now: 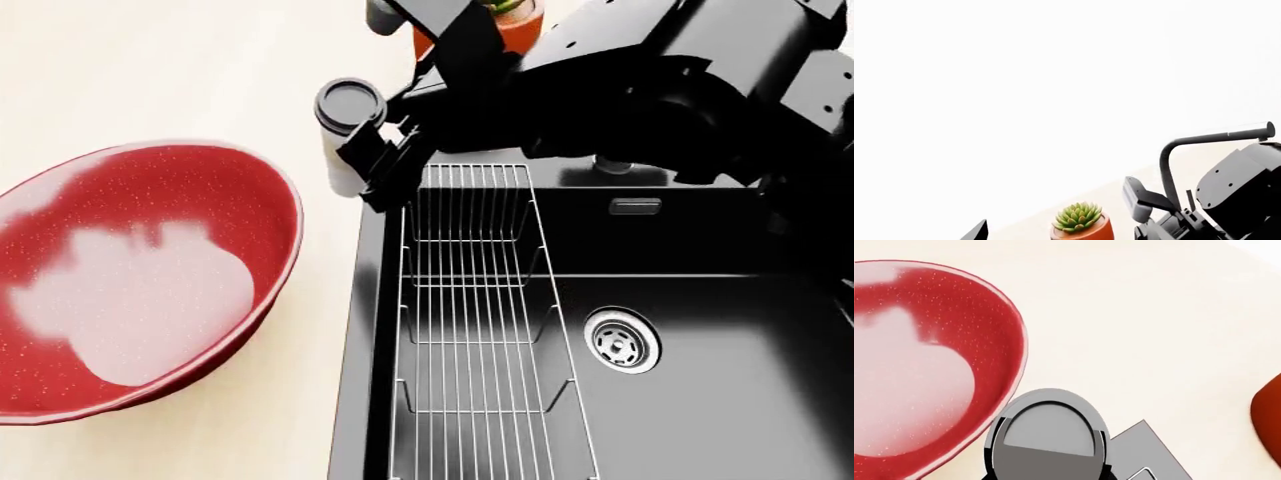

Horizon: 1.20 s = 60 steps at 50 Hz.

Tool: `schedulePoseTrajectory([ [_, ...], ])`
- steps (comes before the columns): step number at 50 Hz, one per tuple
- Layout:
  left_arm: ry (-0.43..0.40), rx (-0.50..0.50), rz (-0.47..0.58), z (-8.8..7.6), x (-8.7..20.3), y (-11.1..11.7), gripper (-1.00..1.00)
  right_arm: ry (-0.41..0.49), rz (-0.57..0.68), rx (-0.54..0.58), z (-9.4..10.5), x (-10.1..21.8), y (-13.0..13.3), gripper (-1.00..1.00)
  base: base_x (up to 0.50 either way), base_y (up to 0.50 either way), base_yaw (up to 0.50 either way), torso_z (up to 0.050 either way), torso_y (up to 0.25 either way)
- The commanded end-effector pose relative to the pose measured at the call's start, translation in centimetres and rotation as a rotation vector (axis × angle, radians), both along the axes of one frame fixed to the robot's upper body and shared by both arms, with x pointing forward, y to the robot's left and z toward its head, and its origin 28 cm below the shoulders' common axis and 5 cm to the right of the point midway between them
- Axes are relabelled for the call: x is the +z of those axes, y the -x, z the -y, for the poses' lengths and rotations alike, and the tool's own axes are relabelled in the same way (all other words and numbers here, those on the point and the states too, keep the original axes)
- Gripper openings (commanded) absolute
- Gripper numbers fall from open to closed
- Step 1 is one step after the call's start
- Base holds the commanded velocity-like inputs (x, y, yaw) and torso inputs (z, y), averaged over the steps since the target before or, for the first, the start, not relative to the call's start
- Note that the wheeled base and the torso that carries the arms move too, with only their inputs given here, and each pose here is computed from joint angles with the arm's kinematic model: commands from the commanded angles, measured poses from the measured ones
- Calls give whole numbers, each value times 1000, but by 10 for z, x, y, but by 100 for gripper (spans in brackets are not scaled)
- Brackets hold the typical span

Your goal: Pick the cup and bowl from the sink and place them on the counter for drying.

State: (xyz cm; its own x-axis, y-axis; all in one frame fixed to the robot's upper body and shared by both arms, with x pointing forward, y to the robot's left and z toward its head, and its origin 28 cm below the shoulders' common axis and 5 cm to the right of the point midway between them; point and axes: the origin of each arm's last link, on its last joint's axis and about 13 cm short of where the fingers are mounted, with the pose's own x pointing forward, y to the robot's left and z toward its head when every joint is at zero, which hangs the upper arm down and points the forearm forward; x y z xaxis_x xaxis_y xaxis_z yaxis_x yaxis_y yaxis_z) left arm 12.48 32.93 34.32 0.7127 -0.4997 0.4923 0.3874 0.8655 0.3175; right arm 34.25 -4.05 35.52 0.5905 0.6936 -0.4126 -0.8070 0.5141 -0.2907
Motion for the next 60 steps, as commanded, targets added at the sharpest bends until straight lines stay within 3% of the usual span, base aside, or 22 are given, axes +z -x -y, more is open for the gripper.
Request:
schedulePoseTrajectory([
  [1,0,1,-1,-1,0,1,100,43,-41,-6,-8,-7,-6,-100,0,0,0,0,0],
  [60,-5,3,-2,0,-1,-1,100,64,-152,12,-19,-40,-9,-100,0,0,0,0,0],
])
